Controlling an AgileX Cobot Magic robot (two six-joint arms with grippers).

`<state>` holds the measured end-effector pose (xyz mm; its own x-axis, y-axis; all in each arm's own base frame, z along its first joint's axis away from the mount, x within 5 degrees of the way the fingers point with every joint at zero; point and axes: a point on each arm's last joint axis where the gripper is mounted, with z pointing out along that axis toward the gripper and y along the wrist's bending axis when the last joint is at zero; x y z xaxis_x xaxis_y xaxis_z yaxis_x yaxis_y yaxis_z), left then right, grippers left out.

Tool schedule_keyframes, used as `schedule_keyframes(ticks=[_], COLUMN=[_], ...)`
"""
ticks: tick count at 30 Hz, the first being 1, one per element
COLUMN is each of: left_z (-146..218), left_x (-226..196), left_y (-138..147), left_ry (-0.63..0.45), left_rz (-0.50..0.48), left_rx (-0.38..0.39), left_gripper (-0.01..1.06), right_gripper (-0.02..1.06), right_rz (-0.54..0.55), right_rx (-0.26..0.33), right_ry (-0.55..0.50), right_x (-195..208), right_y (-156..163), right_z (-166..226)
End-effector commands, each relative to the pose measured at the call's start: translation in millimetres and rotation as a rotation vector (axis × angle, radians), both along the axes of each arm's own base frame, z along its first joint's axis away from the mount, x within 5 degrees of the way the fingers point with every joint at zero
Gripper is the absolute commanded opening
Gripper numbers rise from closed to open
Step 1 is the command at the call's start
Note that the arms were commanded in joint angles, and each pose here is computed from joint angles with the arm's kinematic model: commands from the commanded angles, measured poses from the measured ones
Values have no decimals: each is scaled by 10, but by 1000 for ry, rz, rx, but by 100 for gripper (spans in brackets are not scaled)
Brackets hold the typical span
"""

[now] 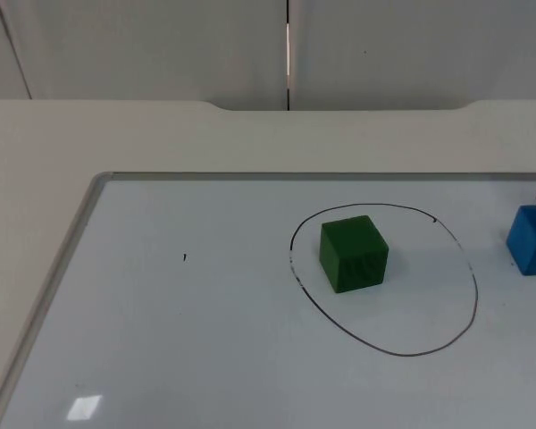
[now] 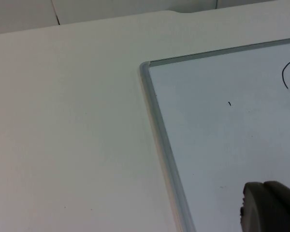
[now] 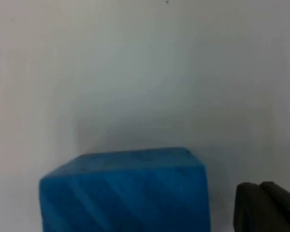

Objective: Push the two cubes into the marked area.

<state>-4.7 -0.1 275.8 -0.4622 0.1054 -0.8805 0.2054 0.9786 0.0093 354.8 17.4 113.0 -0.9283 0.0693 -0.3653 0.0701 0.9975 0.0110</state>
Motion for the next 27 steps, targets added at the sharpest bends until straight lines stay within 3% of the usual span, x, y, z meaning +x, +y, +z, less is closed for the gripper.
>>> schedule_keyframes(ticks=[1, 20, 27], left_z=[-14, -14, -14], left_x=[-2, -2, -2], left_y=[4, 4, 4], left_ry=[0, 0, 0], left_rz=[8, 8, 8], left_rx=[1, 1, 1], left_gripper=[0, 0, 0], right_gripper=[0, 0, 0], right_rz=[-6, 80, 78], right_rx=[5, 14, 45], right_ry=[8, -47, -69], right_x=[1, 21, 25], right_y=[-7, 293, 409], right_z=[0, 19, 28])
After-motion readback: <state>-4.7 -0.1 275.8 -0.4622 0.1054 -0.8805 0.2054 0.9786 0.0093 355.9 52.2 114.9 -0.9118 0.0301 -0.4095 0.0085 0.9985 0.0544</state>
